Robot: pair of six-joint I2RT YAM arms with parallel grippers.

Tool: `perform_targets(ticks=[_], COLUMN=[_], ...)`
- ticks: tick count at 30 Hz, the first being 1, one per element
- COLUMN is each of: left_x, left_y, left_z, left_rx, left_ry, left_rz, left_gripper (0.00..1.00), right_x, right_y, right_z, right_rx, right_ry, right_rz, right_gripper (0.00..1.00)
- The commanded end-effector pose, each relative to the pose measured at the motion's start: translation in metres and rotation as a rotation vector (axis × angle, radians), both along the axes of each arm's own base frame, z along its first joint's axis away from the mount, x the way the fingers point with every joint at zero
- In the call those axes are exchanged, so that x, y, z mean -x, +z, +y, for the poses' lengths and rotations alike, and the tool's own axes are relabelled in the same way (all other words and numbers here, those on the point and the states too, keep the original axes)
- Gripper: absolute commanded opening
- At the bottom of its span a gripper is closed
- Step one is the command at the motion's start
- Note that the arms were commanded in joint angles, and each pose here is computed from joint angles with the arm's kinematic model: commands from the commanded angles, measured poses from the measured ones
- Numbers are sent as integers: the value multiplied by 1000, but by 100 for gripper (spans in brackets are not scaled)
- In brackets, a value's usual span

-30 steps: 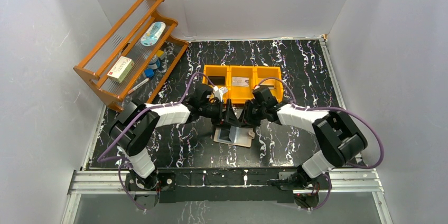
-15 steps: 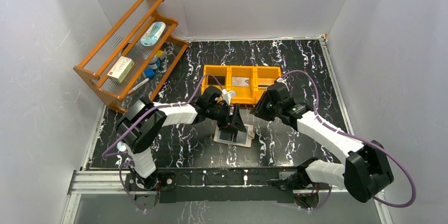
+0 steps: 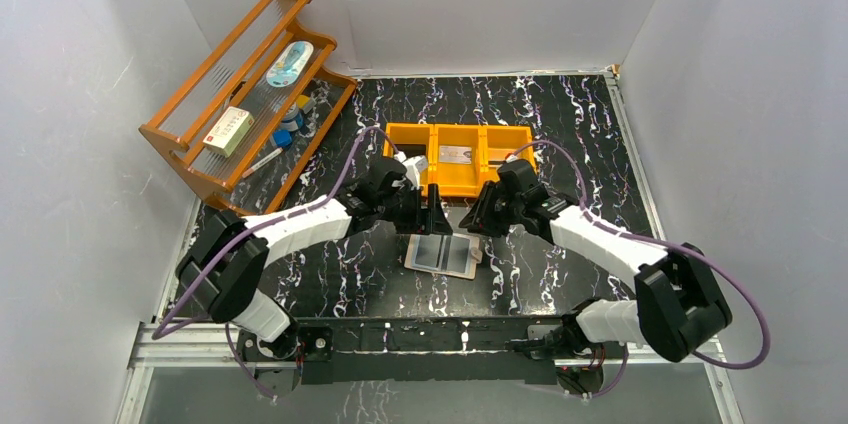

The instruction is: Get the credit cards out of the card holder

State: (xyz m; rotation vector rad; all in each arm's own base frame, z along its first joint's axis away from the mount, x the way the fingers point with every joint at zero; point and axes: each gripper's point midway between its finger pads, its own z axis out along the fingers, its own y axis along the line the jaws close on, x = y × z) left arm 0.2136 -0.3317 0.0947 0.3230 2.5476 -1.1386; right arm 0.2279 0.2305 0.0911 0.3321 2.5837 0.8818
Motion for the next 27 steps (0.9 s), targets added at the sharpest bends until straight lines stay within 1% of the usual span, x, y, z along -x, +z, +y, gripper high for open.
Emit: perform_targets(ticks=[1, 6, 9, 11, 12, 17, 20, 23, 24, 26, 27], left_x=[-11, -17, -21, -27, -30, -46, -49, -45, -41, -38, -35], left_y=[9, 15, 18, 20, 18, 37, 44, 51, 50, 50, 41], left_z=[13, 22, 27, 33, 37, 58, 63, 56, 51, 40, 33], left_rx=[-13, -13, -3, 5, 2, 71, 112, 177, 189, 198, 190], left_ry=[94, 141, 184, 225, 247, 360, 366, 304, 272, 203, 158], left_rz=[-54, -97, -115, -120, -117, -151, -170, -179, -165, -125, -80], left_gripper=[71, 75, 86, 96, 98, 98, 98, 98, 97, 91, 88], right_x=[0, 6, 12, 14, 15, 19, 21, 24, 26, 29, 30], right_y=[6, -9, -22, -31, -34, -54, -61, -66, -69, -75, -77], right_z=[17, 17, 13, 10, 9, -5, -16, -22, -22, -22, -22], right_rx=[-50, 17, 103, 156, 171, 289, 349, 370, 372, 368, 369], right_ry=[93, 110, 150, 162, 169, 149, 125, 119, 120, 122, 121], right_rz=[10, 46, 73, 86, 92, 141, 156, 171, 180, 194, 202], right_gripper=[37, 36, 36, 36, 36, 35, 35, 35, 35, 35, 34])
